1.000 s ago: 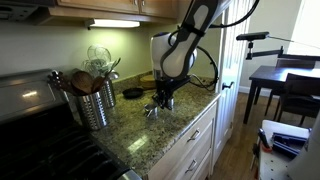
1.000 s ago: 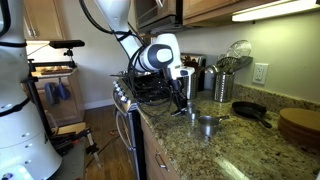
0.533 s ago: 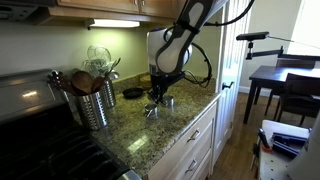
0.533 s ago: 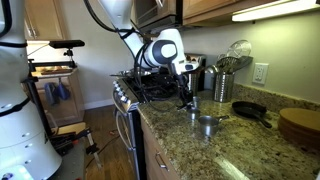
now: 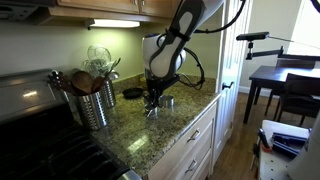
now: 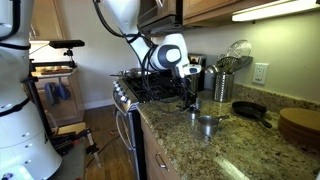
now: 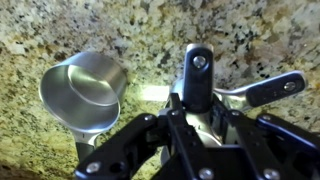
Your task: Put the measuring cups one inside the other
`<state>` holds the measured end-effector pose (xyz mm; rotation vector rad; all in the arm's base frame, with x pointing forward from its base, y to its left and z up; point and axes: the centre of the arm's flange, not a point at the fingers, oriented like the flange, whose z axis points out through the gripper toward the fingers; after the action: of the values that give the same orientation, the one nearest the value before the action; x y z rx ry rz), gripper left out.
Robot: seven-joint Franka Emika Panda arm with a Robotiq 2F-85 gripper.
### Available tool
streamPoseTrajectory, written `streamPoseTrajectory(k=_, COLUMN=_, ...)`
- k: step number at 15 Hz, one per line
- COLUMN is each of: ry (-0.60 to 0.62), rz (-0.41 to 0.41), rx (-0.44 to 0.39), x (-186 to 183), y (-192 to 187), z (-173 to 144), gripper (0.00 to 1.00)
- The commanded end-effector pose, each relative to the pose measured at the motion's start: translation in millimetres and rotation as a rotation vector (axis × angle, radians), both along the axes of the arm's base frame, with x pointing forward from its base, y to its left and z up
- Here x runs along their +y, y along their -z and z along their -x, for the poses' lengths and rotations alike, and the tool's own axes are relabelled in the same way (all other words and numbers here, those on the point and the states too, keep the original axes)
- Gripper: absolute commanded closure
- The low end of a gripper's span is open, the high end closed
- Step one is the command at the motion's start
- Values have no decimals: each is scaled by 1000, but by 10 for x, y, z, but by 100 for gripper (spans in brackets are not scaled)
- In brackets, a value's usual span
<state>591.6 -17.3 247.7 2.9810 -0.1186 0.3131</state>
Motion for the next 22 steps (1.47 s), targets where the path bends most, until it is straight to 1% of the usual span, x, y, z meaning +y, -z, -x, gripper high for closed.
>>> streamPoseTrajectory(k=1, ry=-28, rz=-4, rx=38, x=-5, y=44, z=-101, gripper=87)
streamPoseTrajectory(k=4, ry=-38, rz=-1, rx=55, x=-14, y=68, z=-110, gripper=87)
streamPoseTrajectory(k=9, ry=-43, rz=18, rx=88, x=-12, y=-16, z=-39, gripper=87)
streamPoseTrajectory(k=16, ry=-46, rz=26, rx=112, x=6, y=-66, z=-3, gripper=87)
streamPoseTrajectory(k=17, ry=-48, rz=26, rx=114, x=11, y=-66, z=-5, gripper=84)
streamPoseTrajectory(k=18, ry=-50, rz=25, rx=117, x=19, y=-63, z=-9, gripper=65)
streamPoseTrajectory(k=19, ry=-51, rz=24, rx=120, x=27, y=-59, z=-11, gripper=44)
streamPoseTrajectory(k=20, ry=-52, rz=23, rx=123, x=35, y=-55, z=-14, gripper=39)
streamPoseTrajectory(k=22, ry=-55, rz=24, rx=128, x=54, y=-59, z=-21, gripper=27)
